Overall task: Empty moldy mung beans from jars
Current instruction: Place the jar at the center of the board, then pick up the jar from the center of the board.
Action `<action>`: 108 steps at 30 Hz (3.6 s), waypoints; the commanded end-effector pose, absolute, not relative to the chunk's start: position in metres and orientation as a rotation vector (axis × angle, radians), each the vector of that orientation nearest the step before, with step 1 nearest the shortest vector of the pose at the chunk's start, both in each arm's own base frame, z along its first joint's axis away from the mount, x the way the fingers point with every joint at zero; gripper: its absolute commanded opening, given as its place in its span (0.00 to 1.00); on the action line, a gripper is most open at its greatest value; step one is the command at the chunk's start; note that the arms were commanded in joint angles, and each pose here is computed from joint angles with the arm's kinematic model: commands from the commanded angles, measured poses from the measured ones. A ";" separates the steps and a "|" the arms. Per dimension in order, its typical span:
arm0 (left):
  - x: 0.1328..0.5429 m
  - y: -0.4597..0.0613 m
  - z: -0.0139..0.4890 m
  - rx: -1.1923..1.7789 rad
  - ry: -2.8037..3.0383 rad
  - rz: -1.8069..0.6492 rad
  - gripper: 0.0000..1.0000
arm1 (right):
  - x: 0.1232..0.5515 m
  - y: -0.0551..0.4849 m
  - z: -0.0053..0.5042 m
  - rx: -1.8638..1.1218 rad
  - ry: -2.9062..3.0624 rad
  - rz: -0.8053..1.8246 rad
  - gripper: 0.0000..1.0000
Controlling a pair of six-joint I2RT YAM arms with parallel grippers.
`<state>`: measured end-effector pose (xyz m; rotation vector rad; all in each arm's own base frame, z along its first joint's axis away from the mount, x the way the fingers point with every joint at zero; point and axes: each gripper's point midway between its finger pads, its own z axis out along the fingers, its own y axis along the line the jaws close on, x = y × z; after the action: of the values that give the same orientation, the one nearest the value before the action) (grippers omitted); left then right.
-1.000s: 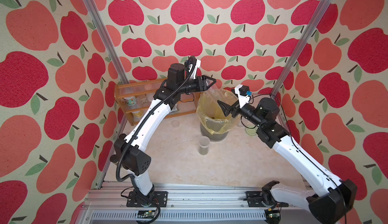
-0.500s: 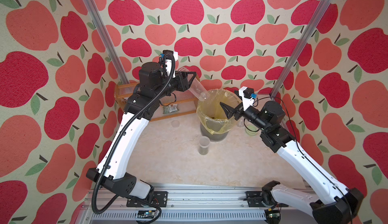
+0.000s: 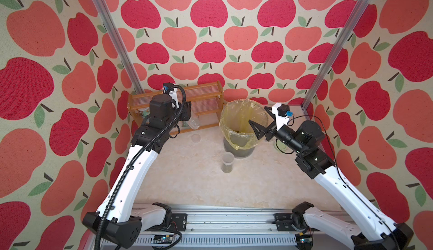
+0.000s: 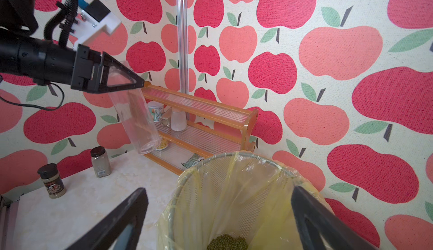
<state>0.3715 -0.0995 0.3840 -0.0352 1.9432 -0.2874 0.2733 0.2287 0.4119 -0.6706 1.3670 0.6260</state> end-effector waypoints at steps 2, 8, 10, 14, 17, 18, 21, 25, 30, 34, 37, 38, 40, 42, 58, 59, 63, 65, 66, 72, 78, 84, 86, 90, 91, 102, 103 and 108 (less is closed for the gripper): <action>0.381 -0.071 0.337 -0.142 1.991 -0.125 0.44 | 0.260 0.220 0.413 -0.635 1.348 0.665 0.99; 0.395 -0.053 0.288 -0.211 2.020 -0.017 0.45 | 0.252 0.217 0.397 -0.639 1.391 0.687 0.99; 0.402 -0.045 0.278 -0.234 2.006 0.035 0.45 | 0.249 0.217 0.390 -0.640 1.407 0.704 0.99; 0.414 -0.033 0.258 -0.269 1.984 0.076 0.45 | 0.245 0.214 0.372 -0.630 1.459 0.723 0.99; 0.428 -0.025 0.242 -0.291 1.983 0.092 0.45 | 0.241 0.212 0.357 -0.626 1.497 0.733 0.99; 0.432 -0.023 0.236 -0.295 1.992 0.096 0.45 | 0.240 0.211 0.352 -0.624 1.510 0.735 0.99; 0.445 -0.018 0.218 -0.299 2.027 0.115 0.44 | 0.236 0.208 0.340 -0.619 1.541 0.736 0.99; 0.462 -0.017 0.200 -0.287 2.036 0.112 0.44 | 0.232 0.202 0.331 -0.602 1.563 0.732 0.99; 0.476 -0.018 0.177 -0.272 2.075 0.140 0.43 | 0.230 0.202 0.320 -0.593 1.596 0.747 0.99; 0.481 -0.019 0.171 -0.260 2.078 0.142 0.43 | 0.231 0.201 0.314 -0.580 1.611 0.751 0.99; 0.484 -0.020 0.163 -0.253 2.091 0.148 0.43 | 0.233 0.202 0.309 -0.576 1.621 0.757 0.99; 0.484 -0.019 0.160 -0.253 2.097 0.156 0.43 | 0.234 0.202 0.306 -0.572 1.626 0.757 0.99; 0.483 -0.018 0.157 -0.259 2.103 0.165 0.43 | 0.236 0.203 0.303 -0.563 1.635 0.758 0.99; 0.483 -0.017 0.154 -0.266 2.106 0.167 0.45 | 0.237 0.204 0.300 -0.557 1.639 0.762 0.99; 0.479 -0.016 0.150 -0.316 2.160 0.152 0.88 | 0.237 0.194 0.292 -0.524 1.659 0.719 0.99; 0.477 -0.016 0.152 -0.322 2.166 0.152 0.89 | 0.237 0.194 0.290 -0.522 1.661 0.722 0.99; 0.467 -0.014 0.163 -0.343 2.171 0.148 0.96 | 0.238 0.195 0.283 -0.517 1.688 0.727 0.99; 0.461 -0.014 0.169 -0.355 2.178 0.141 0.98 | 0.237 0.194 0.281 -0.519 1.690 0.724 0.99; 0.458 -0.014 0.170 -0.359 2.184 0.138 0.98 | 0.238 0.194 0.281 -0.520 1.692 0.722 0.99; 0.438 -0.015 0.182 -0.367 2.209 0.109 1.00 | 0.239 0.193 0.280 -0.531 1.694 0.698 0.99; 0.420 -0.045 0.197 -0.243 2.272 -0.084 1.00 | 0.245 0.189 0.275 -0.510 1.719 0.665 0.99; 0.386 -0.078 0.230 -0.089 2.303 -0.216 1.00 | 0.251 0.178 0.262 -0.468 1.746 0.601 0.99; 0.375 -0.093 0.245 -0.025 2.283 -0.265 1.00 | 0.252 0.174 0.259 -0.448 1.749 0.588 0.99; 0.349 -0.149 0.269 0.231 2.211 -0.399 0.98 | 0.255 0.167 0.255 -0.416 1.749 0.567 0.99; 0.343 -0.163 0.272 0.292 2.193 -0.411 0.98 | 0.256 0.165 0.255 -0.414 1.748 0.562 0.99; 0.305 -0.253 0.236 0.571 2.113 -0.462 0.97 | 0.254 0.151 0.260 -0.403 1.745 0.538 0.99; 0.302 -0.259 0.234 0.570 2.101 -0.491 0.97 | 0.254 0.150 0.260 -0.400 1.746 0.536 0.99; 0.291 -0.282 0.218 0.605 2.041 -0.513 0.97 | 0.255 0.147 0.258 -0.386 1.751 0.533 0.99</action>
<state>0.2871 -0.2688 0.2114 0.6348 2.1242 -0.4932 0.2577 0.1476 0.2593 -0.3722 1.7466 0.5339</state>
